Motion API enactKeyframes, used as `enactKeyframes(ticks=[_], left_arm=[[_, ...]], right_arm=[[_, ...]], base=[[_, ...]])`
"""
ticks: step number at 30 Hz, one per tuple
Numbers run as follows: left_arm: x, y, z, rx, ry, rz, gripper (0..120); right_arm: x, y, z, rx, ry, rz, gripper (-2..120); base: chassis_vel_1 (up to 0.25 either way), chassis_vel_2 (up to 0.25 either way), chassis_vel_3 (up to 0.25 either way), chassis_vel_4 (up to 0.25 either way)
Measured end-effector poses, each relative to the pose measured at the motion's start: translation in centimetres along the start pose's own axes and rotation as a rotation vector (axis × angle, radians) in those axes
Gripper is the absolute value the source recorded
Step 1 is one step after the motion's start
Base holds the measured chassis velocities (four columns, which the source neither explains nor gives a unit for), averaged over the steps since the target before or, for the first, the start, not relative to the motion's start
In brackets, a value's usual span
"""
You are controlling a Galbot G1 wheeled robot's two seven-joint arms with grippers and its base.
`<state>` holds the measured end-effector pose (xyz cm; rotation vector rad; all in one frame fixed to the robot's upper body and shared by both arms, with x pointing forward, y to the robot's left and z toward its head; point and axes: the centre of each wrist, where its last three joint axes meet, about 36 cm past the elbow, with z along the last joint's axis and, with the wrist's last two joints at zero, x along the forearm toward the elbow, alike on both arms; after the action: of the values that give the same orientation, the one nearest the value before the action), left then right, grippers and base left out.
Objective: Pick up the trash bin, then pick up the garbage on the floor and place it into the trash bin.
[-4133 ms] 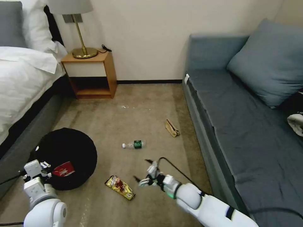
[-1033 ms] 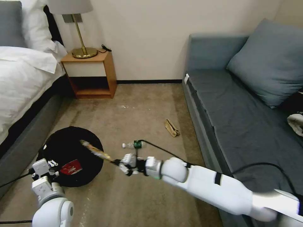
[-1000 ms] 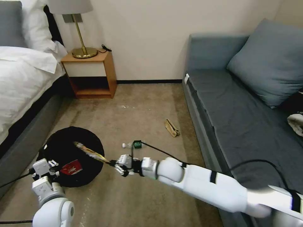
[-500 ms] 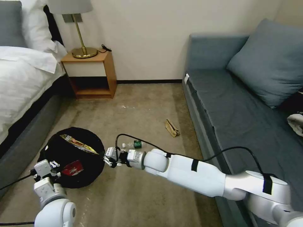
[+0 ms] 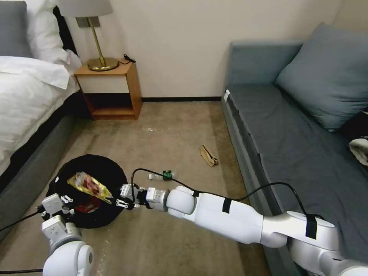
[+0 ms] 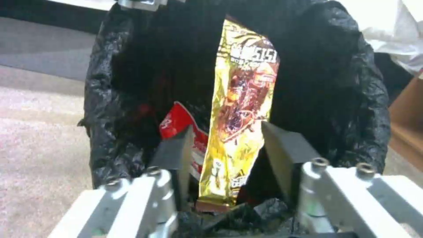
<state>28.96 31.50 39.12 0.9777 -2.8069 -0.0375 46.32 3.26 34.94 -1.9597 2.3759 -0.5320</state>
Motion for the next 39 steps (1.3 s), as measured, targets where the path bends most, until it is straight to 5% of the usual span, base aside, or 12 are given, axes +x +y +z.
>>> enactKeyframes(ticks=[6, 15, 25, 31, 39], left_arm=[[-0.1, 0.3, -0.1, -0.004, -0.003, -0.002, 5], [-0.6, 1.0, -0.4, 0.004, -0.003, -0.001, 5], [-1.3, 1.0, -0.7, 0.017, -0.003, 0.004, 5], [-1.5, 1.1, -0.9, 0.024, -0.006, -0.001, 5], [-1.3, 1.4, -0.7, 0.019, -0.005, -0.005, 5]], right_arm=[[1.1, -1.3, -0.4, -0.004, -0.019, 0.043, 65], [10.0, -3.8, -0.2, -0.079, -0.092, 0.434, 96], [21.2, 4.1, 2.4, -0.225, -0.154, 0.985, 100], [26.5, 8.0, 5.4, -0.129, -0.117, 1.114, 100], [27.8, 13.1, 7.4, -0.175, -0.144, 1.161, 100]], base=[[0.0, 0.0, 0.0, 0.0], [0.0, 0.0, 0.0, 0.0], [0.0, 0.0, 0.0, 0.0], [0.0, 0.0, 0.0, 0.0], [0.0, 0.0, 0.0, 0.0]])
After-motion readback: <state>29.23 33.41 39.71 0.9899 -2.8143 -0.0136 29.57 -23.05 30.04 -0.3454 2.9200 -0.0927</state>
